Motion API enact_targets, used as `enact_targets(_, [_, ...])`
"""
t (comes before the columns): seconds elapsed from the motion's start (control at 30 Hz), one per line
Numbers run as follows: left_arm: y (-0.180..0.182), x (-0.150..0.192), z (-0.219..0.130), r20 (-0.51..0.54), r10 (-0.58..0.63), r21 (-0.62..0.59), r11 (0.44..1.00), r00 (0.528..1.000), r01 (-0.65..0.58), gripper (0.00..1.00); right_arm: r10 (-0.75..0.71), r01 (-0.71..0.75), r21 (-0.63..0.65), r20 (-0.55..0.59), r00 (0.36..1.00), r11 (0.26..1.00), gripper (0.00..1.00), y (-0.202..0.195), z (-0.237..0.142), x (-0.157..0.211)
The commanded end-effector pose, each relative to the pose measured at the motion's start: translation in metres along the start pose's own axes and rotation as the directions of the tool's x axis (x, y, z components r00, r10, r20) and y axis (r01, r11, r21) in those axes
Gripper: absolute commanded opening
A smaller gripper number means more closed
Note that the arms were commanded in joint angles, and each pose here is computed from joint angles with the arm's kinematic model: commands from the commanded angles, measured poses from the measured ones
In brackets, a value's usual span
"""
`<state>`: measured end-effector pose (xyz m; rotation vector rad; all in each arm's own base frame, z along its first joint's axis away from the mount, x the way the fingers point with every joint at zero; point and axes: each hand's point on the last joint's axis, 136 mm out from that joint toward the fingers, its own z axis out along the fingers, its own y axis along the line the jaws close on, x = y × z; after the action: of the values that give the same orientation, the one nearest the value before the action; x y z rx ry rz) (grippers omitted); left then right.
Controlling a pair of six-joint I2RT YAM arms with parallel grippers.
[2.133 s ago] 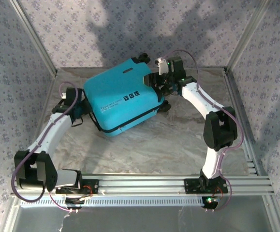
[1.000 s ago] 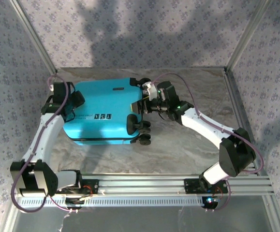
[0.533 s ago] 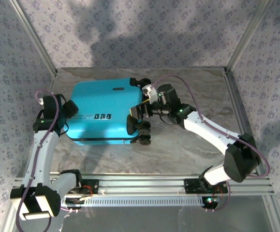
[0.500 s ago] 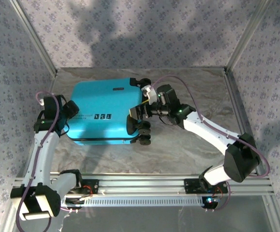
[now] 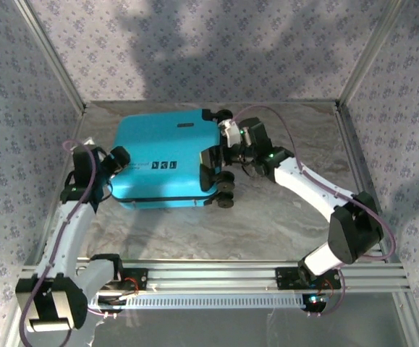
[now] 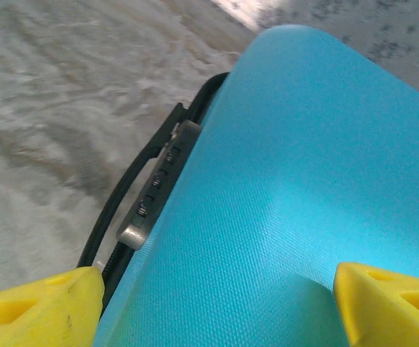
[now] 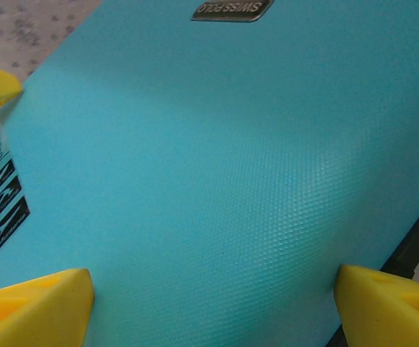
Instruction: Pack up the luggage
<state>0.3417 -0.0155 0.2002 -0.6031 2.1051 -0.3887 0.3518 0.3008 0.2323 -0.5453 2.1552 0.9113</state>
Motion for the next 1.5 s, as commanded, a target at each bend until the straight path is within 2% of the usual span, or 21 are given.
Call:
enact_targets(0.0, [-0.064, 0.058, 0.023, -0.264, 0.025, 0.233, 0.972, 0.964, 0.039, 0.80, -0.029, 0.029, -0.101, 0.003, 1.000, 0.994, 0.85, 0.014, 0.003, -0.020])
enact_targets(0.13, [-0.087, 0.044, 0.019, -0.239, 0.074, 0.256, 0.967, 0.968, -0.011, 0.78, -0.056, 0.061, -0.185, 0.030, 0.998, 0.981, 0.82, 0.027, 0.000, -0.041])
enact_targets(0.33, [-0.105, 0.000, -0.029, -0.118, 0.134, 0.275, 0.957, 0.984, -0.097, 0.82, -0.123, 0.150, -0.273, 0.115, 0.986, 0.950, 0.82, 0.054, -0.023, -0.085])
enact_targets(0.53, [-0.103, -0.002, -0.048, -0.100, 0.131, 0.280, 0.955, 0.986, -0.098, 0.84, -0.095, 0.122, -0.302, 0.104, 0.990, 0.945, 0.82, 0.042, -0.016, -0.102])
enact_targets(0.6, [-0.101, 0.001, -0.049, -0.108, 0.131, 0.277, 0.956, 0.985, -0.097, 0.84, -0.094, 0.115, -0.259, 0.090, 0.991, 0.959, 0.82, 0.031, -0.012, -0.102])
enact_targets(0.7, [-0.100, 0.003, -0.049, -0.111, 0.141, 0.278, 0.955, 0.984, -0.105, 0.84, -0.118, 0.126, -0.105, 0.076, 0.990, 0.986, 0.83, 0.004, -0.012, -0.098])
enact_targets(0.83, [-0.104, -0.003, -0.051, -0.084, 0.164, 0.285, 0.949, 0.983, -0.134, 0.84, -0.156, 0.154, 0.029, 0.072, 0.985, 0.988, 0.86, -0.016, -0.025, -0.096])
enact_targets(0.97, [-0.110, -0.015, -0.055, -0.068, 0.189, 0.277, 0.947, 0.980, -0.163, 0.84, -0.191, 0.181, 0.114, 0.088, 0.978, 0.977, 0.87, -0.020, -0.047, -0.095])
enact_targets(1.07, [-0.116, -0.023, -0.062, -0.051, 0.202, 0.279, 0.943, 0.978, -0.180, 0.84, -0.230, 0.206, 0.194, 0.114, 0.966, 0.959, 0.83, -0.014, -0.069, -0.085])
enact_targets(1.23, [-0.131, -0.032, -0.076, -0.017, 0.220, 0.300, 0.932, 0.975, -0.205, 0.84, -0.283, 0.241, 0.265, 0.133, 0.950, 0.934, 0.72, 0.011, -0.092, -0.039])
enact_targets(1.37, [-0.152, -0.020, -0.083, -0.010, 0.274, 0.333, 0.908, 0.962, -0.255, 0.84, -0.246, 0.215, 0.214, 0.130, 0.960, 0.953, 0.65, 0.023, -0.085, 0.022])
enact_targets(1.47, [-0.168, -0.011, -0.085, -0.003, 0.323, 0.345, 0.888, 0.946, -0.302, 0.84, -0.211, 0.186, 0.216, 0.099, 0.972, 0.958, 0.62, 0.017, -0.072, 0.063])
